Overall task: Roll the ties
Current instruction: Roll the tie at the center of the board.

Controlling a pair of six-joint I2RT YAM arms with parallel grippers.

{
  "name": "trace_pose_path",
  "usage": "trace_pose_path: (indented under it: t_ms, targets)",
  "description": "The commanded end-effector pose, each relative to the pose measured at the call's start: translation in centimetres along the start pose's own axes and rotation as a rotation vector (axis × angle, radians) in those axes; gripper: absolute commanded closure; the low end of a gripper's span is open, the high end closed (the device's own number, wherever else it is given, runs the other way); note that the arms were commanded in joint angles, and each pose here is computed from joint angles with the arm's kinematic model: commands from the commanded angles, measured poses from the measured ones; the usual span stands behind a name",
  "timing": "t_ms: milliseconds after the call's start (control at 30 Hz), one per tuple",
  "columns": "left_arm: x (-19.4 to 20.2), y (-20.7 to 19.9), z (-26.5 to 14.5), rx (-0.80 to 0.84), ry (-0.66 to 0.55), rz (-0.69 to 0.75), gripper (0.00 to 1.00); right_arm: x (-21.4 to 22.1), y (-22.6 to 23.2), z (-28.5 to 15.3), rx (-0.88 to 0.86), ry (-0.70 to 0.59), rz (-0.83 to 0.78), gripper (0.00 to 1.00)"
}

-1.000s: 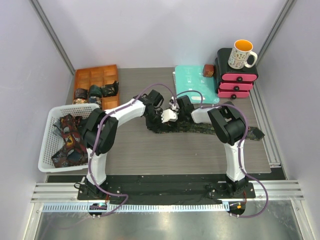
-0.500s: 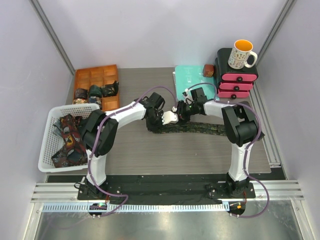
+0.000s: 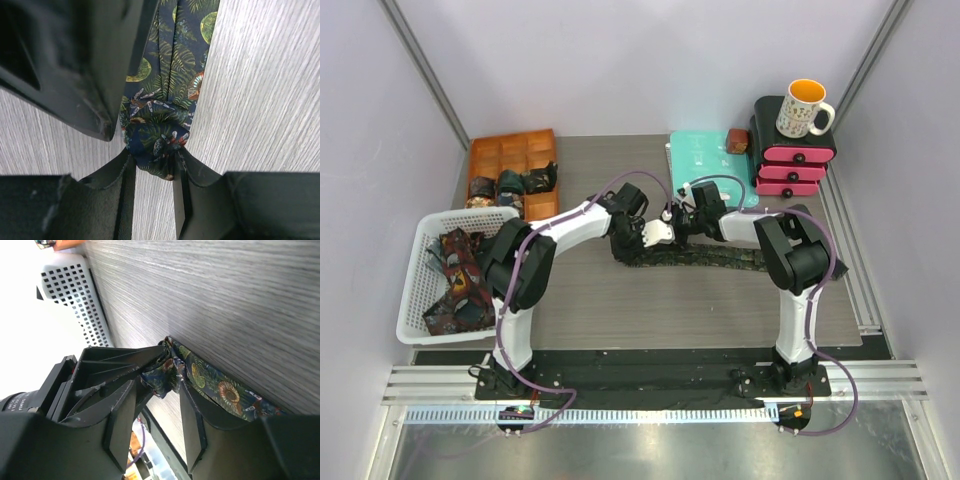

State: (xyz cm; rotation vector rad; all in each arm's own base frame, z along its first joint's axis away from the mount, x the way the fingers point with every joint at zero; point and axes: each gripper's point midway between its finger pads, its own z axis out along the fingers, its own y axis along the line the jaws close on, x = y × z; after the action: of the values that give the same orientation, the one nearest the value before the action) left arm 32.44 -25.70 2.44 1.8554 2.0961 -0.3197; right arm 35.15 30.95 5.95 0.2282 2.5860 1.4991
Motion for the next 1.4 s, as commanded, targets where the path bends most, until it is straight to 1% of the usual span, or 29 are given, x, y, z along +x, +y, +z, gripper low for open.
trace_pose_path:
  t_ms: [0,200,267,300,333,400,433,467,500,533,567,633,667,733,767,833,867,900,933,967,1000,1067,1100,1133,1200,1233,1300,1333,1367]
  targets:
    - [2.9,-2.2,2.7,0.081,0.105,-0.031,0.78,1.1,2.7,1.4,-0.077,0.023,-0.035,0.56]
    - [3.0,-2.2,2.7,0.085,0.104,-0.034,0.79,1.7,1.9,0.8,-0.071,0.013,-0.005,0.63]
    - [3.2,-2.3,2.7,0.090,0.108,-0.036,0.80,0.8,2.0,-0.3,-0.081,-0.020,-0.027,0.62]
    - [3.3,-2.2,2.6,0.090,0.106,-0.039,0.80,0.4,1.9,-0.7,-0.074,-0.023,-0.054,0.60]
    - [3.4,-2.3,2.5,0.090,0.105,-0.039,0.80,-0.1,1.4,-1.3,-0.035,-0.010,-0.133,0.59]
    - [3.5,-2.3,2.4,0.095,0.100,-0.038,0.80,-2.1,0.5,-3.4,0.017,-0.030,-0.218,0.58]
    - [3.7,-2.4,2.3,0.100,0.099,-0.033,0.80,-2.8,0.2,-4.7,0.074,-0.024,-0.260,0.57]
    - [3.6,-2.4,2.3,0.101,0.089,-0.029,0.81,-4.3,-0.8,-6.3,0.097,-0.047,-0.366,0.56]
    - [3.7,-2.5,2.2,0.106,0.090,-0.029,0.81,-5.0,-0.9,-7.4,0.106,-0.059,-0.431,0.55]
    - [3.6,-2.4,2.2,0.104,0.088,-0.023,0.81,-5.4,-1.4,-8.6,0.147,-0.052,-0.454,0.55]
    - [3.7,-2.4,2.3,0.106,0.090,-0.023,0.82,-6.1,-2.1,-9.6,0.177,-0.044,-0.599,0.53]
    - [3.5,-2.2,2.2,0.104,0.082,-0.019,0.82,-6.2,-2.2,-11.3,0.222,-0.013,-0.717,0.51]
    - [3.4,-2.2,2.2,0.107,0.080,-0.020,0.82,-6.5,-2.5,-11.8,0.244,0.009,-0.871,0.48]
    - [3.2,-2.1,2.1,0.112,0.077,-0.021,0.82,-6.3,-2.4,-12.3,0.271,0.023,-0.995,0.42]
    - [3.2,-2.1,2.1,0.114,0.073,-0.021,0.82,-6.7,-2.5,-12.4,0.293,0.023,-1.037,0.37]
    - [3.3,-2.2,2.0,0.120,0.075,-0.025,0.82,-7.5,-1.7,-12.5,0.291,0.026,-1.064,0.33]
    - [3.5,-2.2,2.0,0.120,0.076,-0.027,0.82,-7.7,-1.6,-12.4,0.288,0.032,-1.064,0.28]
    - [3.7,-2.3,2.1,0.126,0.080,-0.029,0.82,-8.0,-1.6,-12.4,0.293,0.039,-1.097,0.24]
    - [3.7,-2.4,2.2,0.129,0.081,-0.027,0.82,-8.0,-1.9,-12.2,0.304,0.048,-1.122,0.23]
    - [3.8,-2.4,2.2,0.130,0.081,-0.028,0.82,-8.4,-2.2,-12.1,0.323,0.046,-1.142,0.22]
    - [3.9,-2.5,2.2,0.133,0.082,-0.027,0.82,-9.7,-2.1,-12.1,0.360,0.006,-1.141,0.23]
    - [3.9,-2.4,2.1,0.130,0.082,-0.028,0.82,-11.0,-2.8,-12.2,0.367,-0.014,-1.066,0.23]
    - [3.8,-2.3,2.1,0.127,0.079,-0.024,0.82,-11.2,-1.4,-12.4,0.306,-0.025,-1.043,0.25]
    - [3.8,-2.2,2.1,0.126,0.080,-0.022,0.82,-11.0,-1.3,-12.4,0.273,-0.019,-1.021,0.27]
    - [3.6,-1.9,2.1,0.120,0.075,-0.021,0.82,-10.4,-1.2,-12.5,0.267,-0.006,-1.075,0.30]
    - [3.7,-2.0,2.2,0.124,0.079,-0.024,0.82,-10.3,-1.4,-12.7,0.279,0.010,-1.161,0.31]
    - [3.7,-1.7,2.1,0.121,0.075,-0.025,0.82,-8.9,-2.1,-12.8,0.287,0.040,-1.257,0.35]
    - [3.8,-1.8,2.2,0.125,0.078,-0.029,0.82,-8.6,-2.8,-12.9,0.313,0.062,-1.293,0.39]
    - [3.8,-1.8,2.2,0.124,0.074,-0.029,0.82,-8.1,-3.0,-12.8,0.316,0.095,-1.384,0.41]
